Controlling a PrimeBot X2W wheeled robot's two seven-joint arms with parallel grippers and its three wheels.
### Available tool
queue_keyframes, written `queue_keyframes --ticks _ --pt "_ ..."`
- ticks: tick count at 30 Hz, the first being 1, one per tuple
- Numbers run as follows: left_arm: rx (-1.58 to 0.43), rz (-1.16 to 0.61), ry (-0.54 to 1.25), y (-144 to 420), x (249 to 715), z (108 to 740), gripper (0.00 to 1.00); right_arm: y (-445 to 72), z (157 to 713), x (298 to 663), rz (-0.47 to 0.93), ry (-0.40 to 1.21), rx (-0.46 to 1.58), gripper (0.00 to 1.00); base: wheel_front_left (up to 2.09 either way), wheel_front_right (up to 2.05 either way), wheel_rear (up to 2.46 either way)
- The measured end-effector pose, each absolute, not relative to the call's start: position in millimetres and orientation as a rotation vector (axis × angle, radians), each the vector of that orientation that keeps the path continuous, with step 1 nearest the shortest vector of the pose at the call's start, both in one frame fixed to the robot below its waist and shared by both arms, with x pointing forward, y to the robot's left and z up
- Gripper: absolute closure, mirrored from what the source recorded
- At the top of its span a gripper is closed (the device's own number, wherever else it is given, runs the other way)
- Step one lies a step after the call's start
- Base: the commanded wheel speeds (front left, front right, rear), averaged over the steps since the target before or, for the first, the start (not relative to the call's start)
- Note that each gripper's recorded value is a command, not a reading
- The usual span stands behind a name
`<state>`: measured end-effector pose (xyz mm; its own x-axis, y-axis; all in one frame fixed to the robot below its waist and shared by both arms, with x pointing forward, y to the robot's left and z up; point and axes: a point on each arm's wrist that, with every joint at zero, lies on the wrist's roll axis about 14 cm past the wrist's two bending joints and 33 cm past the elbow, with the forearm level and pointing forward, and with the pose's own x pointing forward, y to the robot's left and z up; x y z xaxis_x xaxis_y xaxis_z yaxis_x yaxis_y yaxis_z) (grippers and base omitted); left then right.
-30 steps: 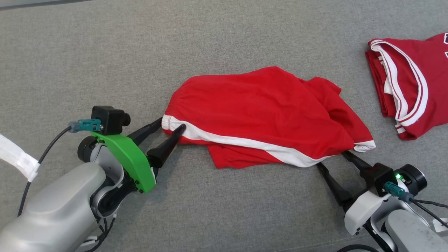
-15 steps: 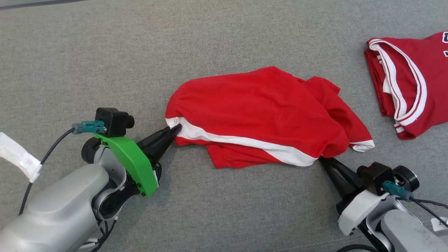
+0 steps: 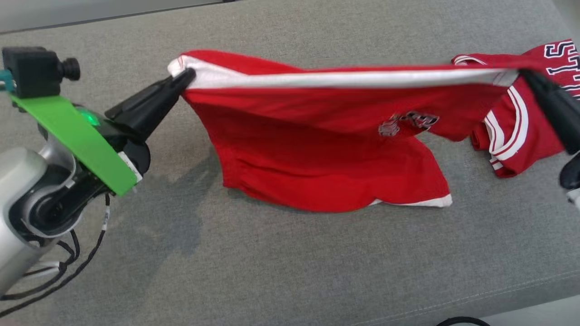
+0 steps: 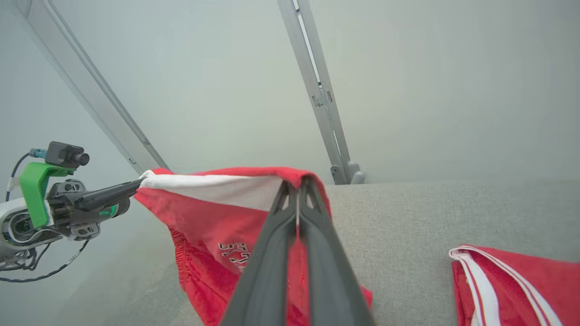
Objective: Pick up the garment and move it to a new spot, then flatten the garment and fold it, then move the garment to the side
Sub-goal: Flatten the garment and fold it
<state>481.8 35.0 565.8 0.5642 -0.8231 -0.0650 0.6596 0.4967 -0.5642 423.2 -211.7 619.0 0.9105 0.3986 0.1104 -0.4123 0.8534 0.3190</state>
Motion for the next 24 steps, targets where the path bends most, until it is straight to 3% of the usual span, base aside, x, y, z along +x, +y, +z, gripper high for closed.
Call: queue_keyframes --ticks 5,9,15,20,24 --pt "-0.505 -0.967 0.302 27.4 496.2 601.5 1.00 -214.9 665.4 430.2 0.486 -0.097 0.389 1.00 0.00 0.00 0.00" --pt "-0.441 -0.944 0.260 25.2 527.1 615.9 1.00 -214.8 674.0 456.7 0.504 -0.095 0.377 1.00 0.00 0.00 0.00" --pt "-0.319 -0.805 0.139 32.4 605.9 628.5 1.00 -208.2 699.0 538.2 0.482 -0.214 0.367 1.00 0.00 0.00 0.00" --pt "-0.268 -0.614 -0.107 53.8 678.1 653.5 1.00 -182.7 740.2 614.4 0.431 -0.422 0.329 1.00 0.00 0.00 0.00" --pt "-0.257 -0.521 -0.229 67.5 706.3 654.4 1.00 -168.4 746.0 648.3 0.394 -0.505 0.373 1.00 0.00 0.00 0.00"
